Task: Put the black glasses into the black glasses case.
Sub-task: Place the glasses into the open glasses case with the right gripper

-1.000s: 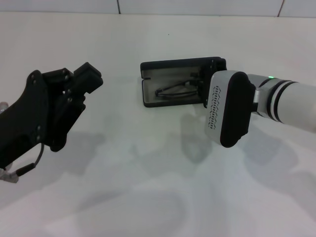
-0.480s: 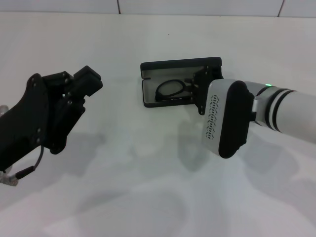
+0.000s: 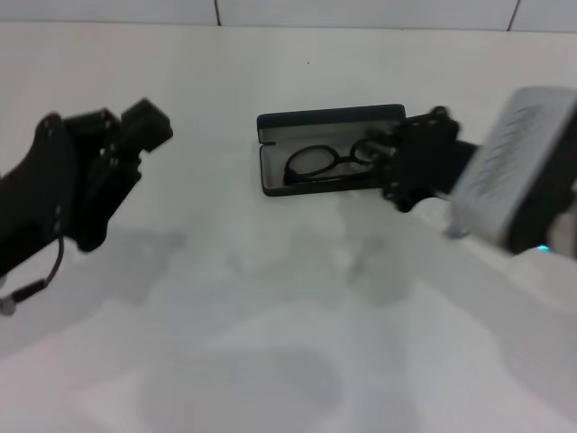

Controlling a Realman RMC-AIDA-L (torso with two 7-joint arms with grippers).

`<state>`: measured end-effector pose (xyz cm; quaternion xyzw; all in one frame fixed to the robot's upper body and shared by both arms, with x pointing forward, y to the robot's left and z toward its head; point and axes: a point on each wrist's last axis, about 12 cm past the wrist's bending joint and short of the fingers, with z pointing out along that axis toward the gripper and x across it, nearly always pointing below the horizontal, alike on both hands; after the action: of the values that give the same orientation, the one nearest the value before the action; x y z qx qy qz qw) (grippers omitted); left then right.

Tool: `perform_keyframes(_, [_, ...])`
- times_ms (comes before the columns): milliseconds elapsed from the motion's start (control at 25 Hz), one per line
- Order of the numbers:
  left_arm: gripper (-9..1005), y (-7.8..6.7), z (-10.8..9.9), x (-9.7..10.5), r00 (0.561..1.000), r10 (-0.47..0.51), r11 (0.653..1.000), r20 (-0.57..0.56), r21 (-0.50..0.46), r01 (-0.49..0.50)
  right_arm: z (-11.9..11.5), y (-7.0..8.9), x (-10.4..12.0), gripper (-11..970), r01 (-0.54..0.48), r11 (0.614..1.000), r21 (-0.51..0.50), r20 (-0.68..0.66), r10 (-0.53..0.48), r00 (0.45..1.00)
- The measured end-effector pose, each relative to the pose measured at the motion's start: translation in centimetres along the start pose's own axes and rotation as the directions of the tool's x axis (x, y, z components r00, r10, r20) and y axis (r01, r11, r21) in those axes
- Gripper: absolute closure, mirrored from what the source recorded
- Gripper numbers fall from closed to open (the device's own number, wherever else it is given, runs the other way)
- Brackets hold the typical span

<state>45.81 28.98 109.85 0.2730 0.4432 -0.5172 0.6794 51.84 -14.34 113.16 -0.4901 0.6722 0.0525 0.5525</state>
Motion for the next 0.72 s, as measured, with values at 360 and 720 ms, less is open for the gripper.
perform_keyframes(360, [929,7.0,6.9,-0.4,0.969,-0.019,0.997,-0.245,0.063,0.036,-9.3,-5.5,4.4,855,-0.436,0.892,-0.116,-0.012,0.438,0.899])
perform_keyframes(720, [919,11.9,14.2,2.0,0.802,0.050,0.997,-0.595,-0.014,-0.073,-17.2,-6.5,9.8,856,-0.568,0.787,-0.241,0.101,0.602,0.792])
